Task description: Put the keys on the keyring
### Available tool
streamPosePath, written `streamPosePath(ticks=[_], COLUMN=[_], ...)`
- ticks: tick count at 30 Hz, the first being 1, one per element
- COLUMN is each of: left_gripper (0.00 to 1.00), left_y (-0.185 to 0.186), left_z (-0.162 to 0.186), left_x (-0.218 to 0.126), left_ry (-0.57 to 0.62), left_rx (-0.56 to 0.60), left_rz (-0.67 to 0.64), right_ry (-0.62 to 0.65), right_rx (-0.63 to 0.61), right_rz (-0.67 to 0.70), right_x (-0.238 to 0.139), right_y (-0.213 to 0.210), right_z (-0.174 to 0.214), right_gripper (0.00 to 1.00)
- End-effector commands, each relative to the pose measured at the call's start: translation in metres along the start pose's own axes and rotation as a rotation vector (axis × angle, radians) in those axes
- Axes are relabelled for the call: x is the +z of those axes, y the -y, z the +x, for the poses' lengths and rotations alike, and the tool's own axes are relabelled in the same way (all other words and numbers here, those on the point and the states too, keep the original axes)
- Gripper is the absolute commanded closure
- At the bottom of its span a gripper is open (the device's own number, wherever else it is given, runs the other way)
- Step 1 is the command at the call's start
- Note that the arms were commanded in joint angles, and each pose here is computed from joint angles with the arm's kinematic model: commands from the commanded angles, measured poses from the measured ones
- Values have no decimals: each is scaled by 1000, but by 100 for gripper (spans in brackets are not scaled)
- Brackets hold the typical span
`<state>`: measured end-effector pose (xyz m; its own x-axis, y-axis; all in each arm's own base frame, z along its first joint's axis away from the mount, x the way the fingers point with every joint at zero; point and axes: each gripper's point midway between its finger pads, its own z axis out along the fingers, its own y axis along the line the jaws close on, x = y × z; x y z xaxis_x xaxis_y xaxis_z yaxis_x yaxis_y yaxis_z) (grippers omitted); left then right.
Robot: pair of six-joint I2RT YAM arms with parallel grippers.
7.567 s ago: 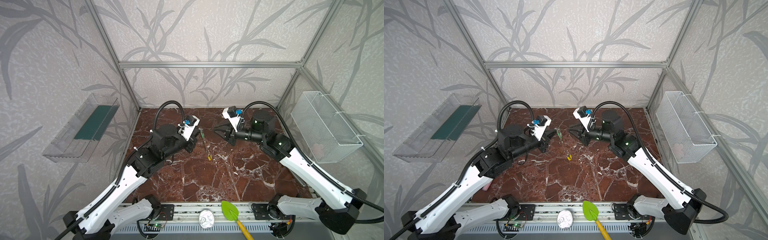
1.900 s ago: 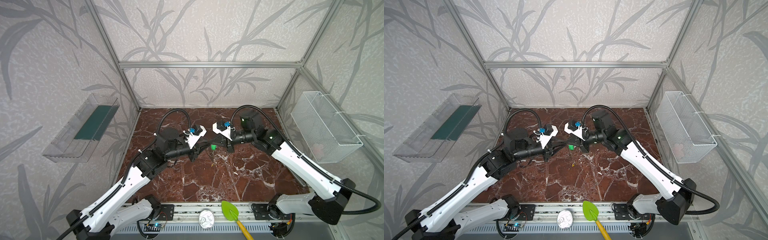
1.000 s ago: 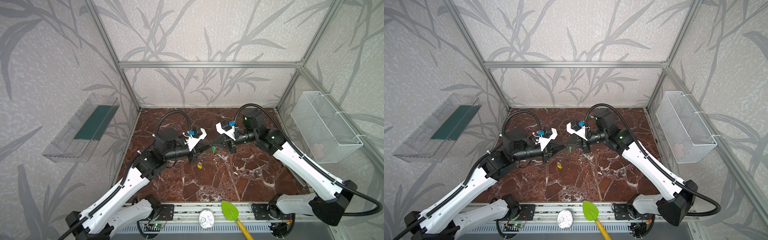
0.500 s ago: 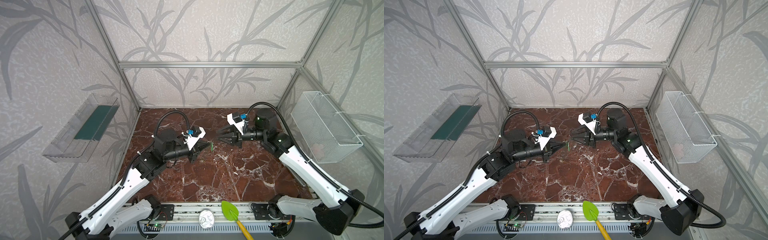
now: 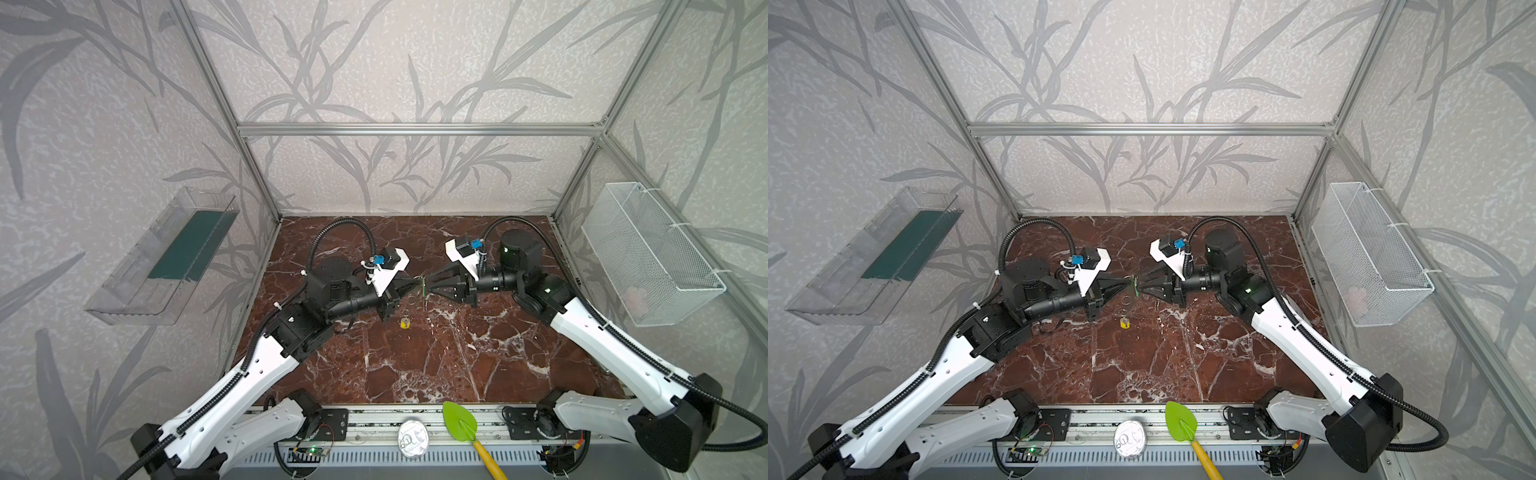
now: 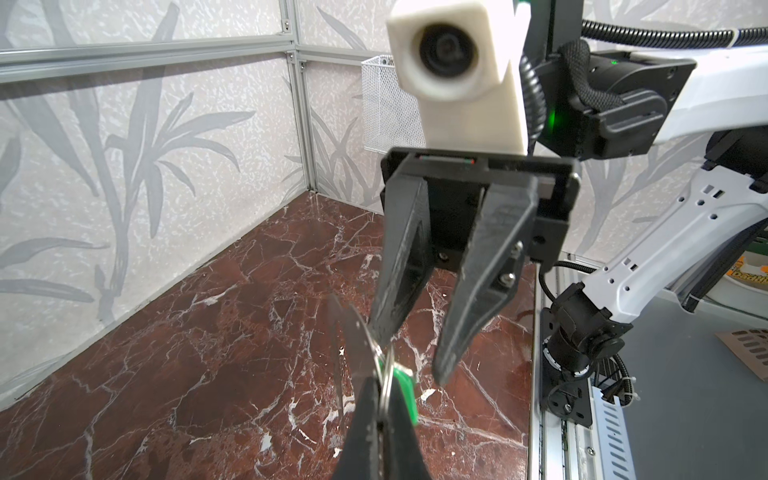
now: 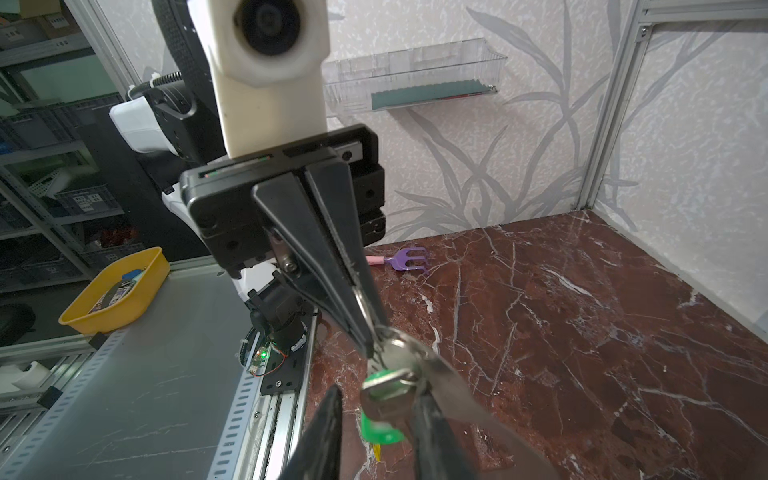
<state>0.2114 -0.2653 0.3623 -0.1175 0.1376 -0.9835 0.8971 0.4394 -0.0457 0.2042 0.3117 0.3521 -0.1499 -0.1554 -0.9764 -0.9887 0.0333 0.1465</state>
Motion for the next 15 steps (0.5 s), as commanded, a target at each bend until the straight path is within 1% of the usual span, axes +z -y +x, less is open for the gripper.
streamPosePath(ticks=[1,6,10,14,15], left_gripper=[100,100,100,100,100], left_y=[-5,-5,-5,-6,-6], left_z=[-13,-14,-15,-13,-12], left_x=[1,1,2,3,3], left_ry=[53,70,73,72,72], left_rx=[-7,-14,-15,-16,-17], left_rz=[-16,-18,-13,-17,-20], right_ry=[25,22,9,8,2], right_rx=[-27,-39,-42,-41,-45], right_rz=[-7,7,43,45,30], right_x=[7,10,12,13,14], right_y=[-1,0,8,8,5], right_z=[-7,-9,-9,-11,-10], right_gripper=[67,66,67,74,78])
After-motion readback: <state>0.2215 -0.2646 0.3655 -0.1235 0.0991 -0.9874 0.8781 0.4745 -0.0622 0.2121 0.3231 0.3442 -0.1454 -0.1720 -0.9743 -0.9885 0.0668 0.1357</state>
